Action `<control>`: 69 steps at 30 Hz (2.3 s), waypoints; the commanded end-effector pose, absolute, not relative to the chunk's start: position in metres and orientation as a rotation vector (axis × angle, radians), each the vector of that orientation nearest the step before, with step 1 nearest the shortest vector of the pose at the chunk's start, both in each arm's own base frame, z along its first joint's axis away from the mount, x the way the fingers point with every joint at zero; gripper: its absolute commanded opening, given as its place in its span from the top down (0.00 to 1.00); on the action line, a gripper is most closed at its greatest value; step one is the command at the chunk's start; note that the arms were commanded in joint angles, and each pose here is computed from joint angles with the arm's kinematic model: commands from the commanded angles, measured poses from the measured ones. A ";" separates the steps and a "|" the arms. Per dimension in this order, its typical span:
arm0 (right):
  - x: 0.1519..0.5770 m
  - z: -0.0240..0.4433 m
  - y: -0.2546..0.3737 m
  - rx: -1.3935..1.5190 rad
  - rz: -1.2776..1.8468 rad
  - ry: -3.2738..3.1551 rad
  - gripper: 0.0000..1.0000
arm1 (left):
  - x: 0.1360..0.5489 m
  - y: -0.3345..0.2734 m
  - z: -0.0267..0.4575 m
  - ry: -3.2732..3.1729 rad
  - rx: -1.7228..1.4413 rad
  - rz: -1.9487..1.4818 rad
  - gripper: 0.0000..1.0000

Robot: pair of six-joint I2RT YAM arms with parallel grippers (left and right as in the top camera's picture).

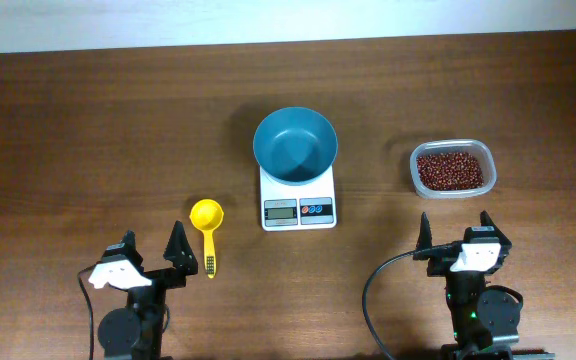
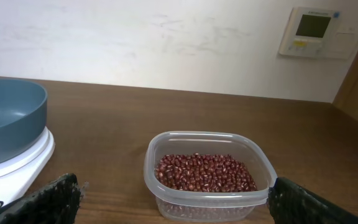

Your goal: Scoop item into bowl and weigh 50g on scale

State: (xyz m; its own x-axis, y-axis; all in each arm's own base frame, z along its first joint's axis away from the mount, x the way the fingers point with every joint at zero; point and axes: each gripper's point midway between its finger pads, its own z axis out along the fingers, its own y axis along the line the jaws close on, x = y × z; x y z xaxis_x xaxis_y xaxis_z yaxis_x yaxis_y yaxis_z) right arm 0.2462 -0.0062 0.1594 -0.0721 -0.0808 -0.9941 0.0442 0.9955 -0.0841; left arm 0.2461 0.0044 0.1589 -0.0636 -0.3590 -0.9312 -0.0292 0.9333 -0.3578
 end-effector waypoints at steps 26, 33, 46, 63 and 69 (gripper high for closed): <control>0.246 0.158 -0.008 -0.012 -0.109 1.642 0.01 | 0.246 0.007 0.157 1.623 -0.318 -0.267 0.01; 0.246 0.158 -0.008 -0.012 -0.109 1.642 0.01 | 0.246 0.007 0.157 1.623 -0.318 -0.267 0.01; 0.246 0.158 -0.008 -0.012 -0.109 1.642 0.01 | 0.246 0.007 0.157 1.624 -0.318 -0.268 0.01; 0.246 0.158 -0.008 -0.012 -0.109 1.642 0.01 | 0.233 -0.010 0.187 1.707 -0.050 -0.164 0.01; 0.246 0.158 -0.008 -0.012 -0.109 1.642 0.01 | 0.226 -0.011 0.213 1.856 0.016 -0.107 0.01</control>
State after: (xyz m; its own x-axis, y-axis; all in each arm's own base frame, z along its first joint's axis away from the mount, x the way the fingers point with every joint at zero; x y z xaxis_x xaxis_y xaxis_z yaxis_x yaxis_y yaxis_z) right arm 0.2462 -0.0062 0.1594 -0.0721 -0.0801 -0.9942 0.0443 0.9955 -0.0834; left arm 0.2254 -0.0095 0.1892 -0.2555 -0.1206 -0.9593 0.0392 0.9901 -0.1349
